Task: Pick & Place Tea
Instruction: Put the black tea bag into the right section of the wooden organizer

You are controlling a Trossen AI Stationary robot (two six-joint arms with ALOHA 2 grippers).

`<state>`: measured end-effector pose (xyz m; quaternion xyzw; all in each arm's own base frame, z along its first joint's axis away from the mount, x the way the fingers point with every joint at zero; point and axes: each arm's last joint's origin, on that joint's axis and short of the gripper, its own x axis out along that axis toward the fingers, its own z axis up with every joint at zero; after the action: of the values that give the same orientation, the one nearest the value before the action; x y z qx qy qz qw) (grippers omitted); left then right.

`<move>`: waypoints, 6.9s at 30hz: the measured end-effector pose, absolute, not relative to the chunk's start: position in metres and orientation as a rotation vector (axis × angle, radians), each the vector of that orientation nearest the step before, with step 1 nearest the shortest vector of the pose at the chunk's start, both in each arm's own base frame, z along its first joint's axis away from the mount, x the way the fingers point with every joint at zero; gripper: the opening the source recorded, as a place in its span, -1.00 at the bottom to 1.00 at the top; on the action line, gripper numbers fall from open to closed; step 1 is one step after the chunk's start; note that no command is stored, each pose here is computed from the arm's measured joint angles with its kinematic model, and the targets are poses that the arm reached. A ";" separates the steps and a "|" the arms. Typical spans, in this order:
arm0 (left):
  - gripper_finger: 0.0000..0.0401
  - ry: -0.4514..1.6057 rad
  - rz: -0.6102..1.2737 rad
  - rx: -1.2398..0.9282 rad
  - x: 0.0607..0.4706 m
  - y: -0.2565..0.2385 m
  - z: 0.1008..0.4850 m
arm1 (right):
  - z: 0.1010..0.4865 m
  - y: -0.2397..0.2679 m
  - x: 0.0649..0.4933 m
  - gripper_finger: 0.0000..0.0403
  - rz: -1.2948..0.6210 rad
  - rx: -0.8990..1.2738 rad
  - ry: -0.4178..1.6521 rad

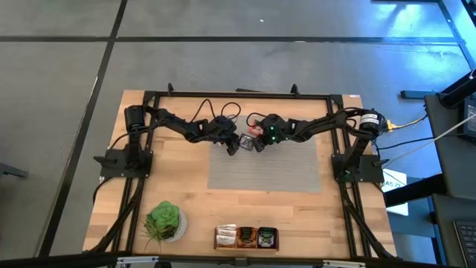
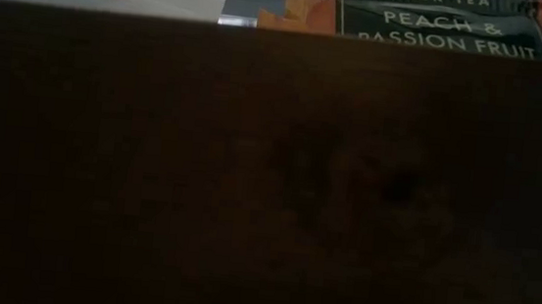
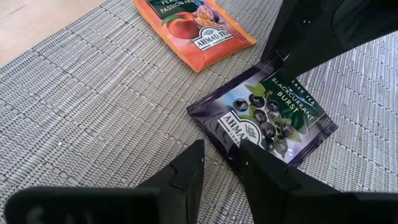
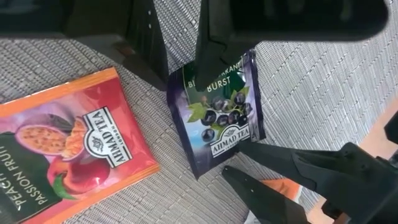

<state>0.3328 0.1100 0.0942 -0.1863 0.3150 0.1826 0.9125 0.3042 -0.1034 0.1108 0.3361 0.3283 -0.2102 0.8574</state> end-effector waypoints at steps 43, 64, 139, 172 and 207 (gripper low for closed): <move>-0.51 0.607 0.295 -0.347 0.327 0.106 0.130 | 0.130 -0.108 0.305 -0.98 -0.308 0.579 0.644; -0.52 0.461 -0.126 -0.298 0.324 0.020 0.207 | 0.240 -0.022 0.260 -0.99 -0.096 0.289 0.567; -0.76 0.550 -0.131 -0.402 0.321 -0.033 0.201 | 0.198 0.038 0.306 -0.98 0.135 0.461 0.549; -0.96 0.066 -0.093 -0.211 0.292 -0.024 0.193 | 0.228 0.025 0.222 -0.05 -0.002 0.112 0.317; -0.96 -0.219 -0.114 -0.072 0.281 -0.031 0.211 | 0.239 0.044 0.288 -0.05 0.044 0.059 0.275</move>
<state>0.2814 -0.0309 0.2109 -0.0357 -0.1092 -0.0570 0.9917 0.2883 0.0436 0.2392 0.0295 0.1372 0.0219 0.9899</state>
